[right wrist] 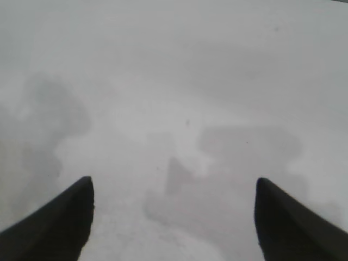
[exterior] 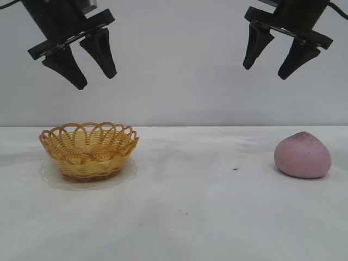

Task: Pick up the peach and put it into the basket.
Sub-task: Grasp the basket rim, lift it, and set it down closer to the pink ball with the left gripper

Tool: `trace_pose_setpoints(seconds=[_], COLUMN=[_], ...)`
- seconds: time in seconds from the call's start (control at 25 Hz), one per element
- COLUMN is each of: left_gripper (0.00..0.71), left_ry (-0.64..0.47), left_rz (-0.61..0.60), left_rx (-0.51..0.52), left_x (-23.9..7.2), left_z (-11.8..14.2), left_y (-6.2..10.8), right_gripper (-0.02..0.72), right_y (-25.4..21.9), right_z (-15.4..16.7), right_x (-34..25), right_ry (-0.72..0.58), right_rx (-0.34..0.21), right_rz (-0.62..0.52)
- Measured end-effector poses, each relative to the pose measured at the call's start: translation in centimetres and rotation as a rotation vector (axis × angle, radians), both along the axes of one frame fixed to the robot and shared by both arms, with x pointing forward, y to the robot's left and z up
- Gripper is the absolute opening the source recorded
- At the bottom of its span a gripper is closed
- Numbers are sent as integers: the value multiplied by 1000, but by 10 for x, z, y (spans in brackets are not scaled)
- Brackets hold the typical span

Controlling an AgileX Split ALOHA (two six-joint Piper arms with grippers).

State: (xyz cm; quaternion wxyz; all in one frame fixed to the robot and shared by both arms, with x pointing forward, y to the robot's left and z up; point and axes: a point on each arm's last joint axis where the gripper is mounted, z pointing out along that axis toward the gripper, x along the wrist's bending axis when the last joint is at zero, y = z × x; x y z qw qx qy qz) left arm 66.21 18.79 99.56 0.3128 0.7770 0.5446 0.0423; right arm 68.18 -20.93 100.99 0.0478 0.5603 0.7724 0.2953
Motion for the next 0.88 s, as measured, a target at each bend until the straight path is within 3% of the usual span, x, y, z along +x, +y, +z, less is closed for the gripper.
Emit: trace_pose_setpoints(seconds=[0.44,0.88], left_gripper=[442,442], left_ry=[21,70], left_rz=[-15,-260], left_rx=[6,305], left_x=[-2,-7], left_z=[-1,21], left_y=[0,15], right_gripper=[524,524], right_y=[0,0], right_z=[0,0], right_x=[0,-1], right_ry=[0,12], right_rx=[0,0], right_rz=[0,6])
